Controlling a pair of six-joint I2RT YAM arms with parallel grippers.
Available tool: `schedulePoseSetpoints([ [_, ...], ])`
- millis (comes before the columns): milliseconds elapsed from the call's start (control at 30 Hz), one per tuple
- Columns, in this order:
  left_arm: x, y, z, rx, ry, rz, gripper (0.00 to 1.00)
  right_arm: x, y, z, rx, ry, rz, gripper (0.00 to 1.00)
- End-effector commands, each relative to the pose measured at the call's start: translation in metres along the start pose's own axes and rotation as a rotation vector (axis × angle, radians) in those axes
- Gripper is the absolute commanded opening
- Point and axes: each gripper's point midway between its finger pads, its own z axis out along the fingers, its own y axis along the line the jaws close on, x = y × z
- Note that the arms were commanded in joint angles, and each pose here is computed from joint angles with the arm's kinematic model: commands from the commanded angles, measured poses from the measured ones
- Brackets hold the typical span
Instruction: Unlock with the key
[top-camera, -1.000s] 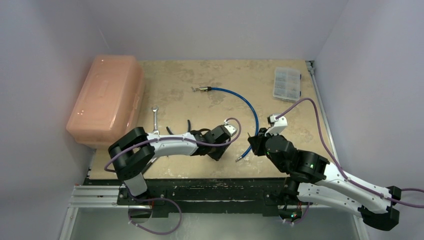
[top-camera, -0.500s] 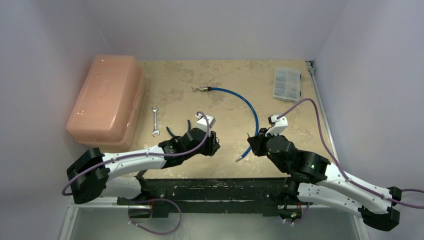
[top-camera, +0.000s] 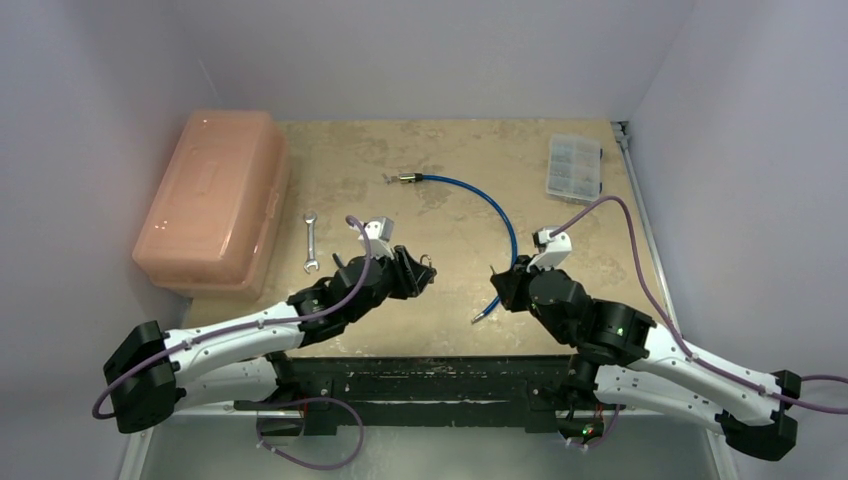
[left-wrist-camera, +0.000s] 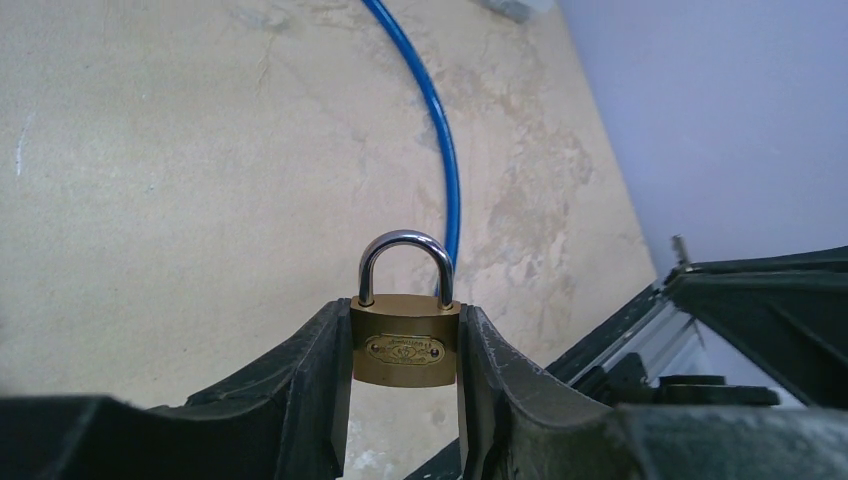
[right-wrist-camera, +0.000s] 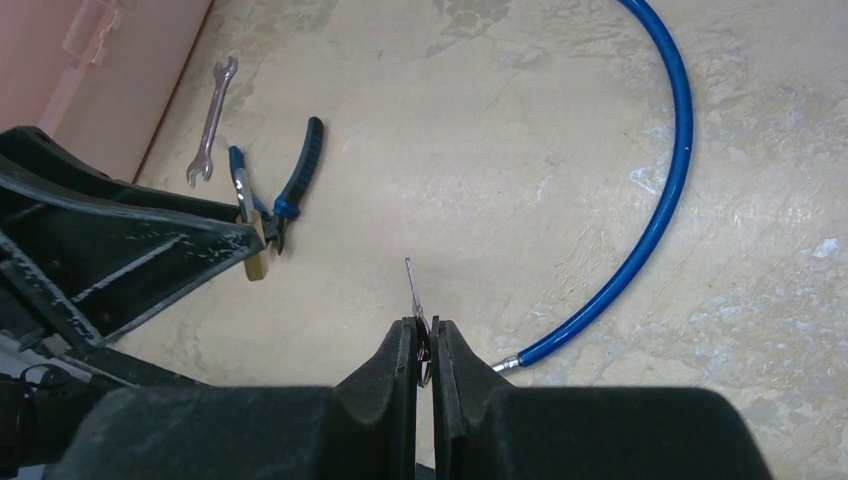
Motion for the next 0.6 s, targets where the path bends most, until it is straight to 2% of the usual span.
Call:
schedulePoseSetpoints([
  [0, -0.030, -0.024, -0.008, 0.083, -0.108, -0.164, 0.00, -0.003, 0.007, 0.002, -0.022, -0.017, 0.040, 0.00],
  [267, -0.041, -0.018, -0.008, 0.038, -0.167, -0.378, 0.00, -0.001, 0.015, 0.006, -0.058, -0.018, 0.032, 0.00],
  [467, -0.046, -0.022, -0.017, 0.184, -0.221, -0.617, 0.00, 0.000, 0.019, 0.006, -0.082, -0.013, 0.026, 0.00],
  [567, -0.047, -0.022, -0.018, 0.238, -0.205, -0.700, 0.00, 0.002, 0.022, 0.006, -0.100, -0.012, 0.025, 0.00],
])
